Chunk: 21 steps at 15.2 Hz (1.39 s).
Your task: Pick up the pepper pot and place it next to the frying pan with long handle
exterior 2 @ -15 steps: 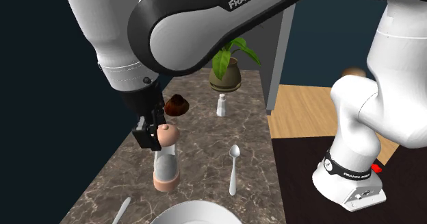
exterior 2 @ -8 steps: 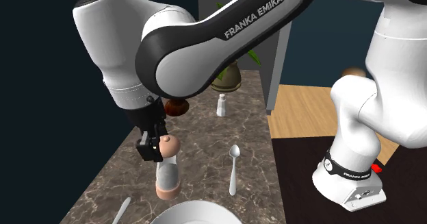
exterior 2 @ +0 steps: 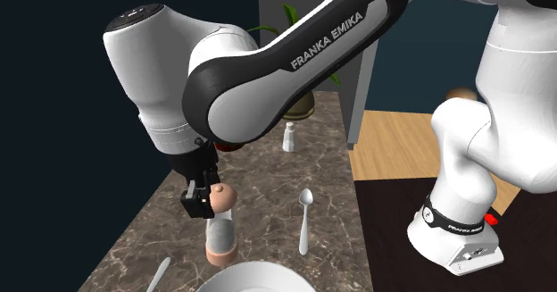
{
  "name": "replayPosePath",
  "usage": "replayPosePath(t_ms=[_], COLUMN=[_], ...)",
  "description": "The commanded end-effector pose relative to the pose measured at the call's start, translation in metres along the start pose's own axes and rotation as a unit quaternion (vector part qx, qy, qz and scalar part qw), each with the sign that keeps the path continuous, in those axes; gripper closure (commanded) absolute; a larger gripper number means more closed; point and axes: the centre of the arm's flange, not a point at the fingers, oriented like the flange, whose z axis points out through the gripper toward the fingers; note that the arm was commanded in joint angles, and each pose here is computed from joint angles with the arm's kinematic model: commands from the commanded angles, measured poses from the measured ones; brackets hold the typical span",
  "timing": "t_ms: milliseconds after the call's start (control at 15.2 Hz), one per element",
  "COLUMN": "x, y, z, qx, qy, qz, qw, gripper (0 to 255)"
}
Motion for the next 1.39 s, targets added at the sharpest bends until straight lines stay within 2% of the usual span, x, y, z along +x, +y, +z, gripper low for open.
replayPosePath(t_ms=[0,132,198,528,792,1320], x=[0.0,0.0,0.0,0.0,0.0,0.0], y=[0.0,0.0,0.0,0.0,0.0,0.0], z=[0.0,0.0,0.0,0.0,-0.05,-0.05], qx=[0.0,0.0,0.0,0.0,0.0,0.0], qy=[0.0,0.0,0.0,0.0,0.0,0.0], qz=[0.0,0.0,0.0,0.0,0.0,0.0], qw=[1.0,1.0,1.0,1.0,1.0,1.0], gripper=[255,255,0,0,0,0])
